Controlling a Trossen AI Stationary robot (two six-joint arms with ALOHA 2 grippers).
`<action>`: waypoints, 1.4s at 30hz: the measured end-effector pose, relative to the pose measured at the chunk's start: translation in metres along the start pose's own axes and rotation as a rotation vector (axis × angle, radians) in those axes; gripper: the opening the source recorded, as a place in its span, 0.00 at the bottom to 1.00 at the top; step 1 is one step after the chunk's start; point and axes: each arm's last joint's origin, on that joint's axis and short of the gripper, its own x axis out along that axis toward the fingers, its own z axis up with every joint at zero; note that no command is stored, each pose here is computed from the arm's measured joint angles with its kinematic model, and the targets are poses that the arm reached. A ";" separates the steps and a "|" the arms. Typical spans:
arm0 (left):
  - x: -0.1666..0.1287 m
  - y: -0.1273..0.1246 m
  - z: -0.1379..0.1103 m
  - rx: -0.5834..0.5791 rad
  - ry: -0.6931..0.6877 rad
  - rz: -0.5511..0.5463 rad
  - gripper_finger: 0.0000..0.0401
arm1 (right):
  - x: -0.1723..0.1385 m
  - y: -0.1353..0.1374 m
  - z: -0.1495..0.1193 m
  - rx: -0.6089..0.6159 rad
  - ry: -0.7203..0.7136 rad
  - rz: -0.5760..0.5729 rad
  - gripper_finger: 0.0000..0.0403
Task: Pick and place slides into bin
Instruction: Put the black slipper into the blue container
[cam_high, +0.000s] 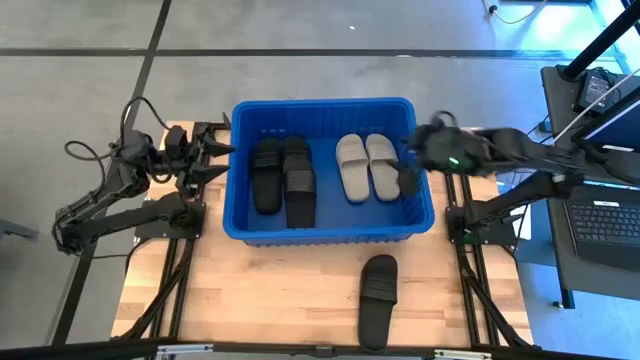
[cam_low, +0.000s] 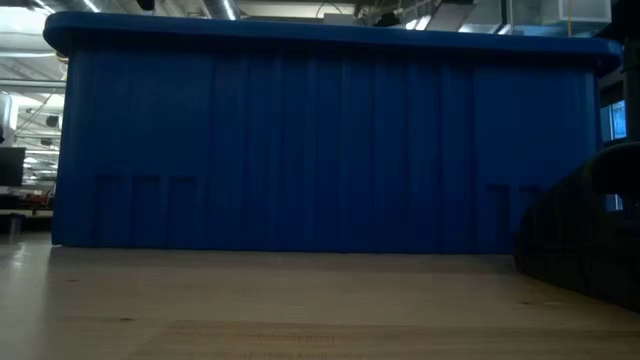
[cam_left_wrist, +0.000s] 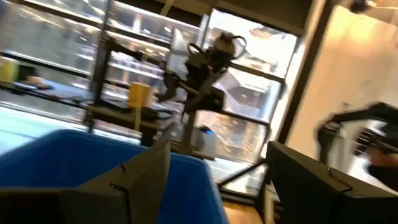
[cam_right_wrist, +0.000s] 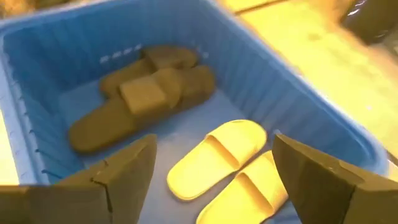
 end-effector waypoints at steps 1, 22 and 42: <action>0.000 -0.001 -0.001 -0.003 0.009 -0.018 0.65 | -0.007 -0.002 -0.010 0.018 -0.027 -0.020 0.79; 0.067 -0.017 -0.014 0.092 -0.094 -0.116 0.65 | -0.036 -0.068 -0.156 0.207 -0.315 -0.030 0.79; 0.239 -0.151 -0.082 0.504 0.339 0.070 0.65 | -0.044 -0.096 -0.193 0.303 -0.437 -0.020 0.79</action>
